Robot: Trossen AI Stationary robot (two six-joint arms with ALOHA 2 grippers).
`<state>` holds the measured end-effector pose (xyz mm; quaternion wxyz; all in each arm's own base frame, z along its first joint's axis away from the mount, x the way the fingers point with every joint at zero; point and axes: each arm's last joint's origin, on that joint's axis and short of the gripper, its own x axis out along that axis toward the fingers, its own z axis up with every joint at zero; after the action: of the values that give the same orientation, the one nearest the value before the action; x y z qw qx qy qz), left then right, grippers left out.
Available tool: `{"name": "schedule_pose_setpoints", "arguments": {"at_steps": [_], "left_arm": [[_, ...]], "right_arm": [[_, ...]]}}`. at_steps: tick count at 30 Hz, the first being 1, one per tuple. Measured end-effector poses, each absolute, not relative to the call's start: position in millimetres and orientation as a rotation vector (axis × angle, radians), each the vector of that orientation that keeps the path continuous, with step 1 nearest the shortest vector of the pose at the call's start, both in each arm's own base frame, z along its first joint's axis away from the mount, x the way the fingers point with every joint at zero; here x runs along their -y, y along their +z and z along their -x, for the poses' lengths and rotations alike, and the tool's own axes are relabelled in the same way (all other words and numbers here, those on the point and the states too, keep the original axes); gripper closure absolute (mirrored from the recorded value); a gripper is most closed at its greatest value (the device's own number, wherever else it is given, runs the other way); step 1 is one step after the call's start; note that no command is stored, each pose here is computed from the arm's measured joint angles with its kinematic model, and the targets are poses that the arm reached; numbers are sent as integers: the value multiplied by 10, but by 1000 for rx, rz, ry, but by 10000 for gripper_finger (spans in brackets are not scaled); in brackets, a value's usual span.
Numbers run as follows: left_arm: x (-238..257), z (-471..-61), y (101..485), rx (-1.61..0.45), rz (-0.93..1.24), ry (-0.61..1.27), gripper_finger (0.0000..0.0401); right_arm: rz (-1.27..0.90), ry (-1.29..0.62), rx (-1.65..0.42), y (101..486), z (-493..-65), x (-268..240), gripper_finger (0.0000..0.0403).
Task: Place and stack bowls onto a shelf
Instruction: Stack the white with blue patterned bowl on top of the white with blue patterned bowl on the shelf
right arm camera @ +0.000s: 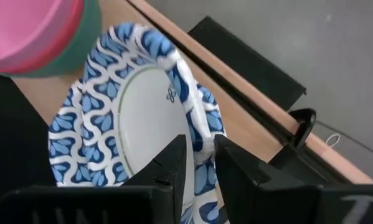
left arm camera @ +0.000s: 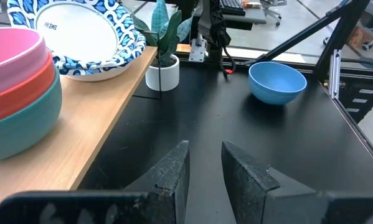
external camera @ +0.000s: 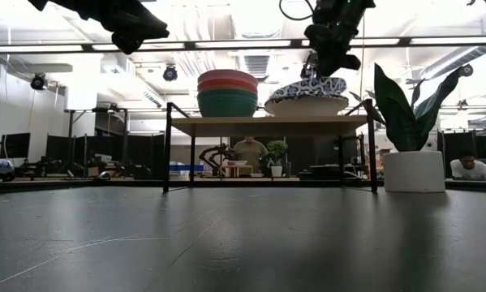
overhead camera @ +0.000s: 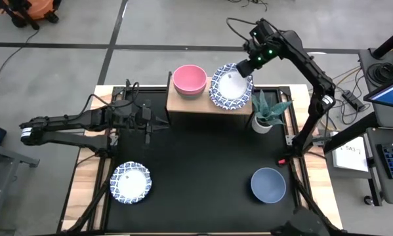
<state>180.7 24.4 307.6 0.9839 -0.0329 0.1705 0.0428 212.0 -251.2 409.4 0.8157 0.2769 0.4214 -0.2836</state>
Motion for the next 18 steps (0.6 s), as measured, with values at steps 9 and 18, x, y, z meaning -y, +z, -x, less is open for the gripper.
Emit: {"name": "schedule_pose_setpoints", "arguments": {"at_steps": [9, 18], "left_arm": [[-244, -1807, 3076, -343, 66, 86, 325], [-245, -1807, 3076, -343, 67, 86, 325]], "right_arm": [[-448, -693, -816, 4260, -2162, 2541, 337], [-419, -646, -849, 4053, -2325, 2546, 371]]}}
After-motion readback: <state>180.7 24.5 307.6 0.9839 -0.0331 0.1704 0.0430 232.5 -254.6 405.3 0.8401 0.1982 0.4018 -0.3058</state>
